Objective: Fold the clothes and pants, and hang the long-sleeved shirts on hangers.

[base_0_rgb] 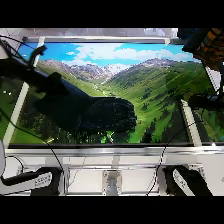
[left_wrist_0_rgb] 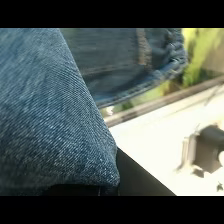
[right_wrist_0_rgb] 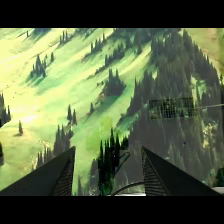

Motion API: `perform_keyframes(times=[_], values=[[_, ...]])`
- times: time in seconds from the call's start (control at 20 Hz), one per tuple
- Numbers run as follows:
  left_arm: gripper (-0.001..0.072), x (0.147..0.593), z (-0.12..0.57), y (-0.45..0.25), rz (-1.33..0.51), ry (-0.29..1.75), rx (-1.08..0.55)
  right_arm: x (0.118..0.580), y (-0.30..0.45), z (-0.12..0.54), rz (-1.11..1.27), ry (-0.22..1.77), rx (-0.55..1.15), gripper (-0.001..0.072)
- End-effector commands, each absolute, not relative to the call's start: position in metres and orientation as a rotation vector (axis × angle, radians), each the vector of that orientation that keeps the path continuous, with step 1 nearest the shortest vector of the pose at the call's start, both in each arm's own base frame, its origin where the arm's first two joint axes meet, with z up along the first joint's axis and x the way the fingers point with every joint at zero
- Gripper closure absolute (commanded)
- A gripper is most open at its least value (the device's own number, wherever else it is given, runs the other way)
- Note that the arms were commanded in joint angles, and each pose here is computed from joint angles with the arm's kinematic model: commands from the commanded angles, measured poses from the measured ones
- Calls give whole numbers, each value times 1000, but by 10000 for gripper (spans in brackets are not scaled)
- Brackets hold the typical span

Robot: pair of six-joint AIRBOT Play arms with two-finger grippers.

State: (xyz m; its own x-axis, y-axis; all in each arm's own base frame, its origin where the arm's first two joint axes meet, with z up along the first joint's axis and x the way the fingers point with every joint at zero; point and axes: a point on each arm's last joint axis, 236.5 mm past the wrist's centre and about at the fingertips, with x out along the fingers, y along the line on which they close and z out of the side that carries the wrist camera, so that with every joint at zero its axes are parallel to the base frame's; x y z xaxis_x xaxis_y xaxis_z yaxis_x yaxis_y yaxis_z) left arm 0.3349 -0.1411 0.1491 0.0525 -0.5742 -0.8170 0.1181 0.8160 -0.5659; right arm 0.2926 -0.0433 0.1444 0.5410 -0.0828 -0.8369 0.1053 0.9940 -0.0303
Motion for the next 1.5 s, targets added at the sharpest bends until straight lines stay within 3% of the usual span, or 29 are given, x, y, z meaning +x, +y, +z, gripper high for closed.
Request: perform_keyframes(times=[0.0, 0.15, 0.5, 0.6, 0.7, 0.95, 1.2, 1.25, 1.35, 1.45], values=[[675, 333, 129, -187, -573, 1519, -418, 294, -43, 144, -110, 990, 26, 273], [675, 339, 118, -231, -625, 1506, -418, 294, -43, 144, -110, 990, 26, 273], [659, 348, 119, -364, -814, 1374, -593, 290, -42, 116, -107, 1039, 30, 273], [518, 347, 99, -396, -821, 1364, -593, 287, -41, 102, -105, 1067, 34, 273], [429, 349, 80, -425, -823, 1350, -614, 284, -41, 91, -102, 1092, 36, 273], [429, 335, 88, -468, -1018, 1318, -705, 289, -31, 89, -73, 1071, 71, 273], [433, 363, 112, -444, -1043, 1200, -700, 310, 26, 94, 169, 1007, 178, 270], [434, 370, 116, -432, -1028, 1181, -683, 315, 38, 86, 220, 1016, 208, 256], [483, 384, 117, -396, -973, 1142, -566, 318, 63, 56, 309, 1083, 244, 94], [483, 398, 105, -342, -822, 1151, -405, 318, 82, 16, 362, 1189, 242, 34]])
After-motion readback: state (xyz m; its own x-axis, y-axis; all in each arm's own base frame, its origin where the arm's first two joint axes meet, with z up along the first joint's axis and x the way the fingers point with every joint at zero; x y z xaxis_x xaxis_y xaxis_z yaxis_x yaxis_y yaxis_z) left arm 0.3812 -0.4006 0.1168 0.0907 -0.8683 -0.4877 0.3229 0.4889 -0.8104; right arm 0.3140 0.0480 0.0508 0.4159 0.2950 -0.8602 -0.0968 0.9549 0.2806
